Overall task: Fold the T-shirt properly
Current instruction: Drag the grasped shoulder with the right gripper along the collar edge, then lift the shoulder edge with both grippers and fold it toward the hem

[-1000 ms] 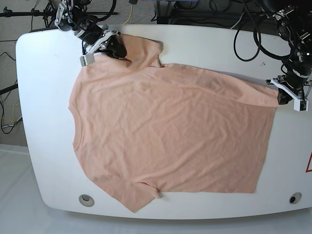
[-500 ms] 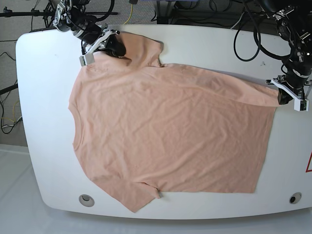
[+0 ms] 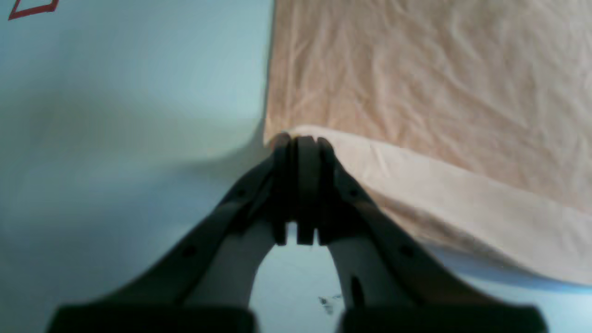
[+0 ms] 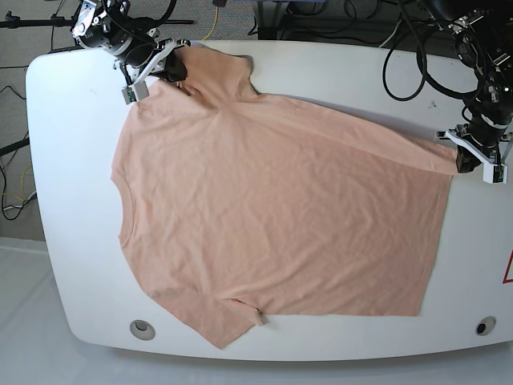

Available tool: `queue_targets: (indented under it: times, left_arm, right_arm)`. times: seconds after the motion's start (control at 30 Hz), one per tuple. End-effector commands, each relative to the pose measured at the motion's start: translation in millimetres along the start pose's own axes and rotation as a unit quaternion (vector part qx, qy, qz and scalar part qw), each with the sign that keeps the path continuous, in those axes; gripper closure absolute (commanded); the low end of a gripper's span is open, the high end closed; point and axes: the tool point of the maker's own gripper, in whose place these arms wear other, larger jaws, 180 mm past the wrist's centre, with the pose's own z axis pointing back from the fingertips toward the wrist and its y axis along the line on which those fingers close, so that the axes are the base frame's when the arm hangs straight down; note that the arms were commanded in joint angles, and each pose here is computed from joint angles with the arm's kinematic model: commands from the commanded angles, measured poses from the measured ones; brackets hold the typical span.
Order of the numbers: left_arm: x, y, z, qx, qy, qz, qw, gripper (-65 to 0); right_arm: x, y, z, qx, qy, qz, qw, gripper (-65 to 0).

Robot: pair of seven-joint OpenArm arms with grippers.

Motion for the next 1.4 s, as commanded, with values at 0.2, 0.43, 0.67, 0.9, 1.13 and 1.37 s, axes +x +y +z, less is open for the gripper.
queue_targets:
  times: [0.2, 0.43, 0.67, 0.9, 1.13, 1.37]
  left_arm:
    - [14, 2, 3, 0.000, -0.023, -0.006, 1.000, 0.0]
    - [14, 2, 3, 0.000, -0.023, -0.006, 1.000, 0.0]
    - [14, 2, 3, 0.000, -0.023, -0.006, 1.000, 0.0]
    - [15, 2, 3, 0.000, -0.024, -0.006, 1.000, 0.0]
    - [17, -2, 1, -0.005, -0.026, -0.009, 1.000, 0.0]
    - [20, -7, -9, -0.015, -0.025, -0.002, 1.000, 0.0]
  right_arm:
    - [27, 10, 13, 0.000, -0.037, 0.036, 0.9986, 0.0]
    - [52, 13, 9, 0.005, -0.061, 0.053, 0.9967, 0.0]
    - [77, 14, 6, 0.007, -0.089, 0.066, 0.9938, 0.0]
    - [103, 15, 5, 0.009, -0.117, 0.080, 0.9899, 0.0]
    - [136, 18, 5, 0.010, -0.152, 0.098, 0.9835, 0.0]
    - [169, 19, 8, 0.007, -0.185, 0.115, 0.9759, 0.0]
